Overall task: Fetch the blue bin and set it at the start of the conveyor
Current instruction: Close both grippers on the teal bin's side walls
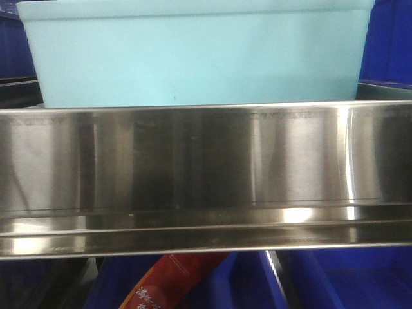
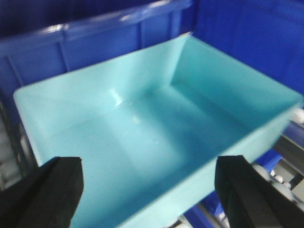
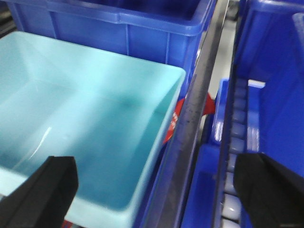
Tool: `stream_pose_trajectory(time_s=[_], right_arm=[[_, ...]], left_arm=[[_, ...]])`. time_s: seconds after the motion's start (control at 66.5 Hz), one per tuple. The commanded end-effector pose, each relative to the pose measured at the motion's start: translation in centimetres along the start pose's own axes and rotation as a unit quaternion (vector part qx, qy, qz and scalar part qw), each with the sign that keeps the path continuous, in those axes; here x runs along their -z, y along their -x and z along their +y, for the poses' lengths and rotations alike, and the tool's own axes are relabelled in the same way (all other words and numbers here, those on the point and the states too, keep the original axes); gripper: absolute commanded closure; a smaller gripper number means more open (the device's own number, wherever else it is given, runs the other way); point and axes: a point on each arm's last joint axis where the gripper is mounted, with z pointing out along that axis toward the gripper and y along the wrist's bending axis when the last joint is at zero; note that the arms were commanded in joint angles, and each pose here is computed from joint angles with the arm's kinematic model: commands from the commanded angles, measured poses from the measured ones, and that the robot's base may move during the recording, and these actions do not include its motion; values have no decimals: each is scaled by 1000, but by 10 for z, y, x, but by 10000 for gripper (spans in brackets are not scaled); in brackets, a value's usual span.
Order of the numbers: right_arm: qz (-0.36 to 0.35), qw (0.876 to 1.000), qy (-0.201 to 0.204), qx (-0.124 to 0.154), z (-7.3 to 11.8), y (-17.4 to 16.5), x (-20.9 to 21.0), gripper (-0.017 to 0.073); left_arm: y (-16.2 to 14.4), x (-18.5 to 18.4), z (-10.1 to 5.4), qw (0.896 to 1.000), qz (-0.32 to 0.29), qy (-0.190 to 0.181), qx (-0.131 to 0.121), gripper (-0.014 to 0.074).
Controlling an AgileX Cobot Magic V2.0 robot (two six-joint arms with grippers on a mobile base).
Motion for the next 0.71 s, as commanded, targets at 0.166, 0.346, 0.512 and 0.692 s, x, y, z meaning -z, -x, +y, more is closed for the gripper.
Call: stream_pose_trajectory(time_s=[0.166,0.346,0.512,0.692], right_arm=[[87,995,0,-44,-6,38,-44,-9],[158,986,-10,-58,-14,41,-93,-9],[191,980,-12,-61,-19,31,-133,-9],[216,974,-14,-65,-23,19,-165,-9]], left_arm=[[25,-51,20,984,125,113,63,129],[22,-80,45,970,167,138,106,129],[9,-105,71,957,198,149,150,129],[-4,-130,78,949,231,154,152,129]])
